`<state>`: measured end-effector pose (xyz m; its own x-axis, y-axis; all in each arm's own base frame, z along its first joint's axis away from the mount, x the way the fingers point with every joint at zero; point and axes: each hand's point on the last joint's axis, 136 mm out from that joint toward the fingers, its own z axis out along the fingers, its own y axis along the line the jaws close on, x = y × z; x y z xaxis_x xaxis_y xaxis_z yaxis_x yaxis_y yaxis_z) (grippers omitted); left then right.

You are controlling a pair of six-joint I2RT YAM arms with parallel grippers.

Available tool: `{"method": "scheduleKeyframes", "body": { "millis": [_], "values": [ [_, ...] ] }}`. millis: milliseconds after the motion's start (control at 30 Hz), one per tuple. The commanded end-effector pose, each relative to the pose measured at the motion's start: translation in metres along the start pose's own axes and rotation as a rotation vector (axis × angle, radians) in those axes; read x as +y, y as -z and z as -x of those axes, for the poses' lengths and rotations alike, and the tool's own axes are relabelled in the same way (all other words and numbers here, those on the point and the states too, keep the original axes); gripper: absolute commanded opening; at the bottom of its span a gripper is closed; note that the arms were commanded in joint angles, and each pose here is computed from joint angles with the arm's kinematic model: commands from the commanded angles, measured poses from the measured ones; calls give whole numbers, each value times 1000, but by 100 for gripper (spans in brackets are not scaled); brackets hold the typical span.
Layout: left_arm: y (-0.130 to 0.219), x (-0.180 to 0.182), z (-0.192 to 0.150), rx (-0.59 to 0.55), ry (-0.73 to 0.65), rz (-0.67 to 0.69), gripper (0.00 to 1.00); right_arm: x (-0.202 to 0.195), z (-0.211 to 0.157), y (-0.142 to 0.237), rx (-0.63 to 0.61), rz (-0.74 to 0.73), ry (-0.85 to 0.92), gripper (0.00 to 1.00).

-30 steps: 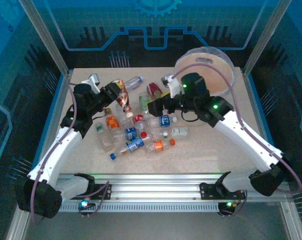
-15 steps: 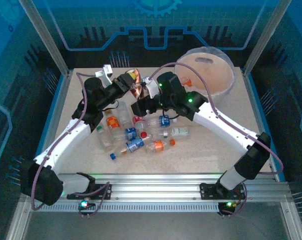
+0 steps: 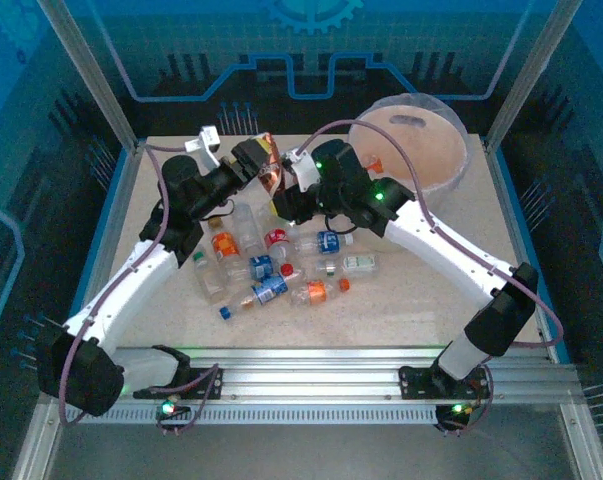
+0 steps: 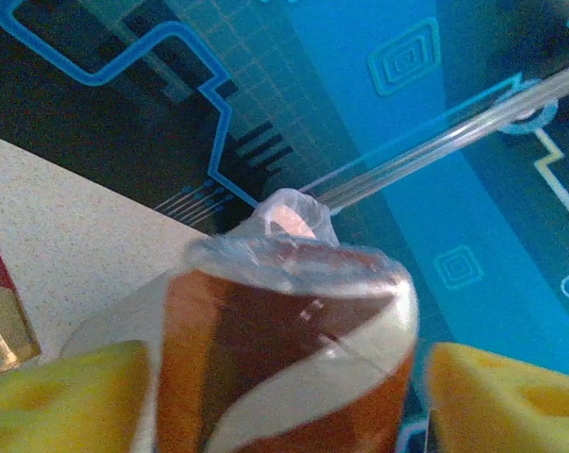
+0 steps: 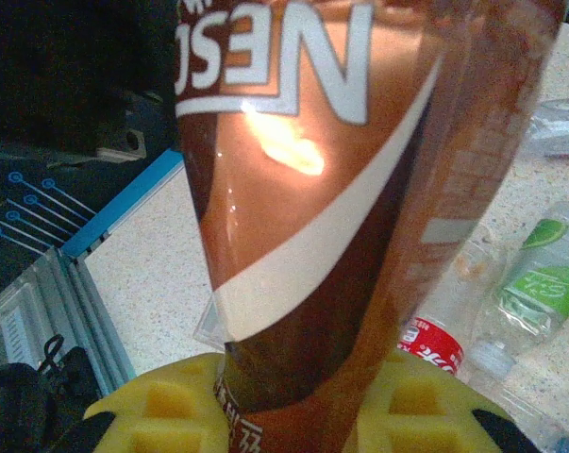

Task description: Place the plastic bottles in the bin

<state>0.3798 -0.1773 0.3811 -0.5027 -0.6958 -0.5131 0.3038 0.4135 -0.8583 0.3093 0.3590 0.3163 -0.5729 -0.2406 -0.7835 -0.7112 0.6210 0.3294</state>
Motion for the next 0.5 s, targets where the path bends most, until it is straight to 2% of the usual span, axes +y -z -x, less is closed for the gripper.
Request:
{"method": "scheduleKeyframes", "body": {
  "millis": [0,233,467],
  "values": [
    [16,-36,8,-26,-60,-71,99,6,19,21,-51,-23,50,6],
    [54,-40,28,-154,-175,29,99,-30,33,67,-96,-182,44,5],
    [90,-24,38,-259,-258,151,99,-99,48,119,-108,-404,-16,5]
  ]
}}
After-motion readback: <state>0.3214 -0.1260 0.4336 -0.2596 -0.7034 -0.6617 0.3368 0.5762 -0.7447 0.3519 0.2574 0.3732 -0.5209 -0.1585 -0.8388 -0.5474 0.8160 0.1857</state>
